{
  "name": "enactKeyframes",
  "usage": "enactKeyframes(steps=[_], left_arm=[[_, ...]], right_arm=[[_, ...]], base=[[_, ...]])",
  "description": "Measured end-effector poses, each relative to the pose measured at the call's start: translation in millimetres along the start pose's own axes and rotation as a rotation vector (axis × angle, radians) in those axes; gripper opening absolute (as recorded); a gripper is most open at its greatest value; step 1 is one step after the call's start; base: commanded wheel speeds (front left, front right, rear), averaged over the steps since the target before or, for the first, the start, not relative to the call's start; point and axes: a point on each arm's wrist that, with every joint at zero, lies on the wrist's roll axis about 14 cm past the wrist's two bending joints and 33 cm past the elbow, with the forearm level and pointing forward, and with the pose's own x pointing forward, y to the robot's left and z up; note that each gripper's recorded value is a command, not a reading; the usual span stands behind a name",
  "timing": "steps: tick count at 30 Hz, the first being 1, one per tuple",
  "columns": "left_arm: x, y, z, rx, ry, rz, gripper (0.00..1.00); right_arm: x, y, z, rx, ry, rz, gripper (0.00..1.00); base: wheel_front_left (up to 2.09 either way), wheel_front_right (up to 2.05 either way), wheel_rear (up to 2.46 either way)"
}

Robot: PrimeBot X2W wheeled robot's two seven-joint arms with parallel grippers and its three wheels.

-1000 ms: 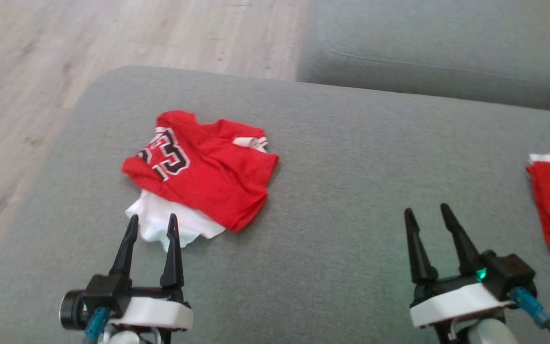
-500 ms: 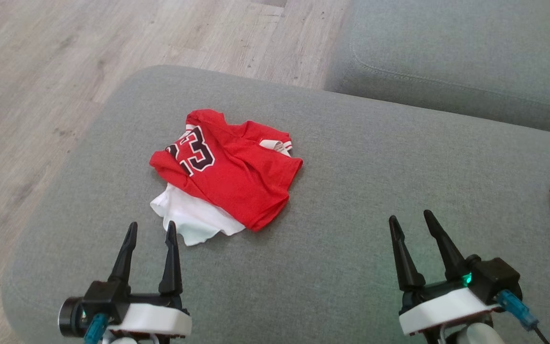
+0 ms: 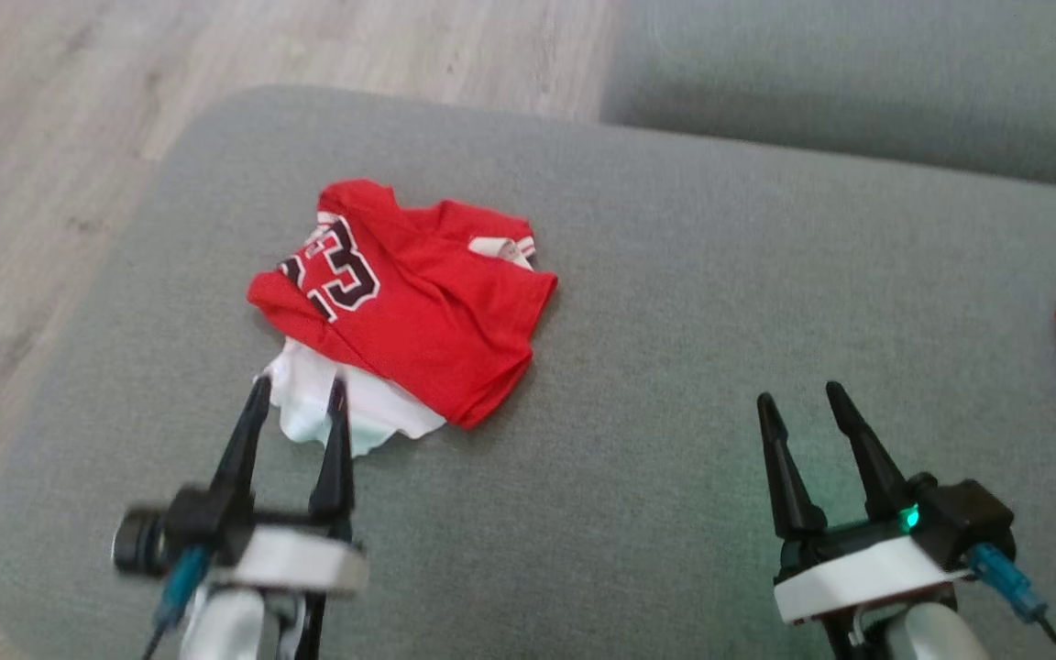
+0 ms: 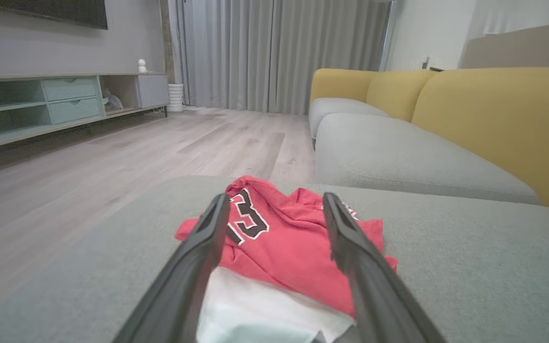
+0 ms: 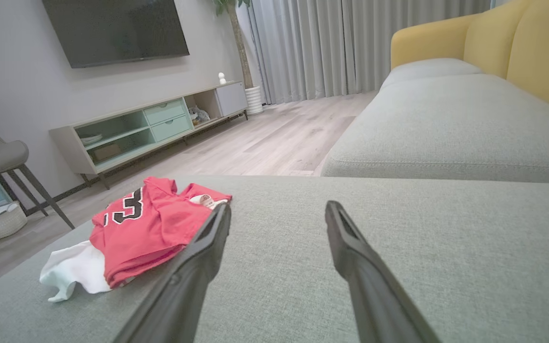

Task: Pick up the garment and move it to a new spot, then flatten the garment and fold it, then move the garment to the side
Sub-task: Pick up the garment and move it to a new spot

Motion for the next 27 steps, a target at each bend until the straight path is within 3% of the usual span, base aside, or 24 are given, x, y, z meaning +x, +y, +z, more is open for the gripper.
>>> enactKeyframes(steps=[4,14,27], left_arm=[[36.5,-23.0,-0.6,0.049,0.035,-0.117,1.00],[82.7,-88.2,-62.2,0.180,0.385,-0.393,1.00],[112.8,-106.8,-106.7,0.205,0.526,-0.467,1.00]], right_arm=[[8.9,-10.7,-1.5,0.006,-0.002,-0.019,1.00],[23.3,-35.9,-8.0,0.021,0.000,-0.069,1.00],[16.2,-72.4,-19.4,0.026,0.025,-0.169,1.00]], base=[[0.00,0.00,0.00],[0.00,0.00,0.00],[0.00,0.00,0.00]])
